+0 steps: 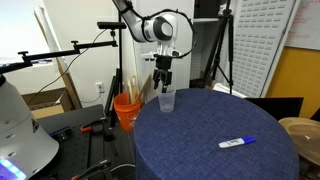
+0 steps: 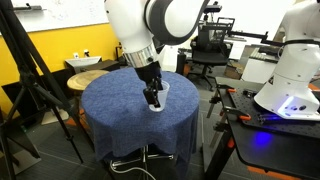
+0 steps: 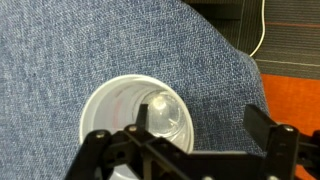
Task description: Move the cup to the right
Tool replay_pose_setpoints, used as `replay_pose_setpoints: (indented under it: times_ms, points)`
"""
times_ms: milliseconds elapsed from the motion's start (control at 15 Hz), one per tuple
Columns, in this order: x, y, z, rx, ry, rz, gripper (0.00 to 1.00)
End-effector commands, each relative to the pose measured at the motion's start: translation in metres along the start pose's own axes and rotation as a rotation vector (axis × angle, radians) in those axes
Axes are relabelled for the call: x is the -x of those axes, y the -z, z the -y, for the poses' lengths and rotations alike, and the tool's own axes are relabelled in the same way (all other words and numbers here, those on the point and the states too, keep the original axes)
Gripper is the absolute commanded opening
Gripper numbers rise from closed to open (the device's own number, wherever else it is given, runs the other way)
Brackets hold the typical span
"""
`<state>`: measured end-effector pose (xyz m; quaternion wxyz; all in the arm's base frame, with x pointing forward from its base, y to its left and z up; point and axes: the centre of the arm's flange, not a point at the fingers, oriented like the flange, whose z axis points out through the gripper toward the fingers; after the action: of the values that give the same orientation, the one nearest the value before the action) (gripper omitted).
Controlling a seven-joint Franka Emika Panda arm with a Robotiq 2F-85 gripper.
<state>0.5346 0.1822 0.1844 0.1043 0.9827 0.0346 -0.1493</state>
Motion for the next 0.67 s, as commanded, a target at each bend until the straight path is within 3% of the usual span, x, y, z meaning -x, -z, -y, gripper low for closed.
replay_pose_setpoints:
  times_ms: [0, 67, 600]
  points:
    - [-0.02, 0.003, 0.009, 0.014, -0.012, 0.007, 0.71]
    - [-0.022, 0.002, 0.011, 0.013, -0.012, 0.006, 0.7]
    - [-0.025, 0.014, 0.004, -0.011, -0.045, -0.018, 0.08]
